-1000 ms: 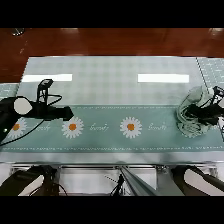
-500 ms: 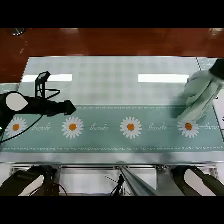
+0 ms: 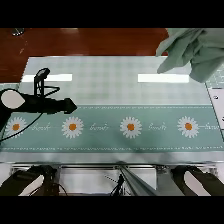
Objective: Fold the shirts.
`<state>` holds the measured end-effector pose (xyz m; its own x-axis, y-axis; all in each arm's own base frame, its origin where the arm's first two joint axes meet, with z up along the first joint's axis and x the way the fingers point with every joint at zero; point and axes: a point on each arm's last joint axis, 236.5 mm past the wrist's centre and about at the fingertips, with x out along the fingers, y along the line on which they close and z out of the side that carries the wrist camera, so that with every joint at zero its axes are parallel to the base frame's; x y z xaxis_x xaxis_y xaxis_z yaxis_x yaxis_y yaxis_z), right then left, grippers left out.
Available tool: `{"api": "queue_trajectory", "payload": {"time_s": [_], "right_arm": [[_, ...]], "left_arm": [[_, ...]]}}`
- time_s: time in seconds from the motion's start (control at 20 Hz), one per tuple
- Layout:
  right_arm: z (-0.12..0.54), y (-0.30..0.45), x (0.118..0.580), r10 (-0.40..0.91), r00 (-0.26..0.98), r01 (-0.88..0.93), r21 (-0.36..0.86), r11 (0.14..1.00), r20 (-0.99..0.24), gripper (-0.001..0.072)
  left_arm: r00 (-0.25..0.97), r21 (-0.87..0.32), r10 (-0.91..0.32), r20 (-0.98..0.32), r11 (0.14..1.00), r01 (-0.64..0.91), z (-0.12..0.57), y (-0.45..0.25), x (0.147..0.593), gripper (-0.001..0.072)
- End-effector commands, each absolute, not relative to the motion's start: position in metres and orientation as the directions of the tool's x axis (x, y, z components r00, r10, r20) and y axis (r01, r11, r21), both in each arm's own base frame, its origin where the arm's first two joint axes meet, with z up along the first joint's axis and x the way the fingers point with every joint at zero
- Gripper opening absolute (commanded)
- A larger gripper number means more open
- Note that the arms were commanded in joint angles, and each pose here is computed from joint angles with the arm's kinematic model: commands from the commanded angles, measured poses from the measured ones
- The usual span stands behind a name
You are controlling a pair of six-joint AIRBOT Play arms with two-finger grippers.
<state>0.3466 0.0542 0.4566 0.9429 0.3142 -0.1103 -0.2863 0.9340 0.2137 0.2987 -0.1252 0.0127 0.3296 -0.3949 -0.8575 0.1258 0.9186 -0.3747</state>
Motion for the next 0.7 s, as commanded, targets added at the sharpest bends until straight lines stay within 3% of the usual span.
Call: {"api": "queue_trajectory", "payload": {"time_s": [0.0,0.2,0.4,0.65], "right_arm": [[0.468,0.121,0.318,0.501,0.858,-0.477,0.182,0.860,-0.116,0.0026],[0.383,0.193,0.329,0.615,0.681,-0.596,0.186,0.781,-0.397,0.0026],[0.290,0.274,0.339,0.660,0.492,-0.650,0.265,0.712,-0.568,0.0026],[0.093,0.316,0.347,0.563,0.297,-0.477,0.391,0.787,-0.771,0.0026]], "left_arm": [[0.333,-0.379,-0.400,-0.854,0.916,0.129,0.014,-0.127,0.299,0.0706],[0.332,-0.390,-0.409,-0.850,0.912,0.127,0.015,-0.129,0.299,0.0706],[0.288,-0.391,-0.411,-0.865,0.912,0.127,0.011,-0.129,0.289,0.0706],[0.268,-0.393,-0.412,-0.871,0.911,0.126,0.008,-0.129,0.284,0.0706]]}}
